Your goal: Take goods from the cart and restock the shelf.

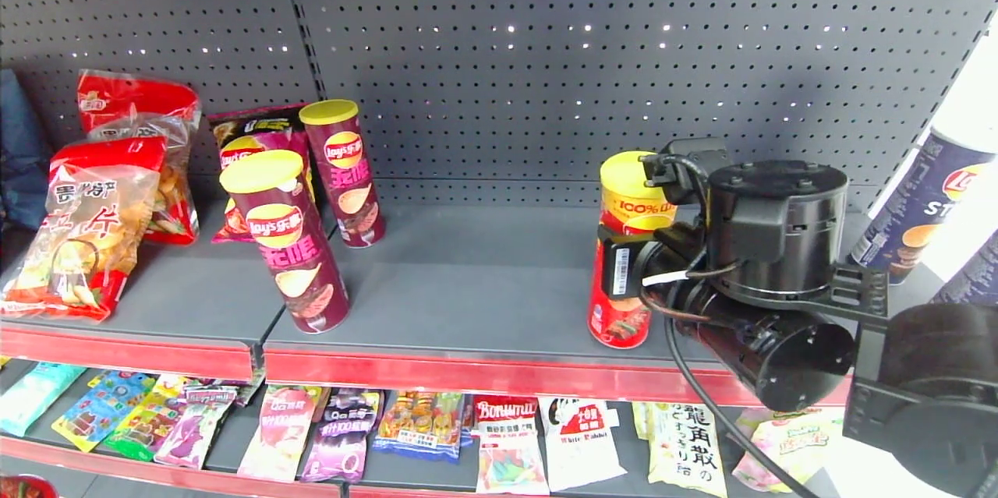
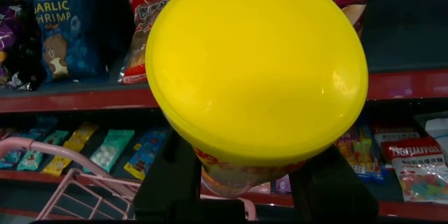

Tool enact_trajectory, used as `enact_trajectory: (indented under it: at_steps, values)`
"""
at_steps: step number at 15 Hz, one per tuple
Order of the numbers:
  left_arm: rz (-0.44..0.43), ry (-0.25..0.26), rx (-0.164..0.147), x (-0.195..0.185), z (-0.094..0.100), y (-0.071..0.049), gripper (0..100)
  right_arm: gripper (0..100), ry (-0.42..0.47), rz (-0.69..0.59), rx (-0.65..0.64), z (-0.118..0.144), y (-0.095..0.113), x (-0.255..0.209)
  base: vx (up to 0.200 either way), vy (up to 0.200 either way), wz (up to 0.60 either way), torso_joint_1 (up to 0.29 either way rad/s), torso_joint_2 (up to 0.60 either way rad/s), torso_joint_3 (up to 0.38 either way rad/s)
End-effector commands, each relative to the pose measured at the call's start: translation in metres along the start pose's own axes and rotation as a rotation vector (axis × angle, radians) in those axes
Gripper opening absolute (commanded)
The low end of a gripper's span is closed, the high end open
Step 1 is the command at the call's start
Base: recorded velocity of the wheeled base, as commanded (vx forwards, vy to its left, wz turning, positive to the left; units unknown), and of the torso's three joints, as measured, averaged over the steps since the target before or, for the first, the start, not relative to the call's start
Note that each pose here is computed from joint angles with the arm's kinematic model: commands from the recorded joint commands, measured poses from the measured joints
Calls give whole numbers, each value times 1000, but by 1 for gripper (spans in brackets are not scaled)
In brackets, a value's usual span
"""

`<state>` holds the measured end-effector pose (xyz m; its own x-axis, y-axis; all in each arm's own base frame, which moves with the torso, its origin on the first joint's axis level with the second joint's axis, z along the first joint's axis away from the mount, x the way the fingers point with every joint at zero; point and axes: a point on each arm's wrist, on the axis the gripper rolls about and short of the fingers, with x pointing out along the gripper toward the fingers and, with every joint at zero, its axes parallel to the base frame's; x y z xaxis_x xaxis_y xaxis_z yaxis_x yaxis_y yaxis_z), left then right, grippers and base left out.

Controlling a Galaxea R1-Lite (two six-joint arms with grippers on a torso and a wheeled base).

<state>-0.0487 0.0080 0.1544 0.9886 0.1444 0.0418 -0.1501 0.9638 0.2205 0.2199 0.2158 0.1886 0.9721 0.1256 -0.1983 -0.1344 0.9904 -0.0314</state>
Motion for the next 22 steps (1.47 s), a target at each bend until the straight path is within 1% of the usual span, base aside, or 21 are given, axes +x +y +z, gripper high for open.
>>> enact_trajectory:
  at_steps: [1,5,9,14,18,22]
  values:
    - [0,3,1,0,0,0,0,0,-8,2,7,3,-2,-3,0,0,0,0,0,0]
    - [-1,6,1,1,-2,-1,0,0,-3,13,36,1,1,-5,0,0,0,0,0,0]
    - [0,3,1,0,-2,-1,0,0,26,-2,28,-10,-1,-6,0,0,0,0,0,0]
    - [-1,6,1,1,-3,-1,0,0,13,-15,38,-8,-1,-10,0,0,0,0,0,0]
    - [-1,7,2,1,-4,-1,0,0,22,-13,26,-12,0,-12,0,0,0,0,0,0]
    - [1,0,0,-1,-4,-1,0,0,20,2,27,-11,3,-15,0,0,0,0,0,0]
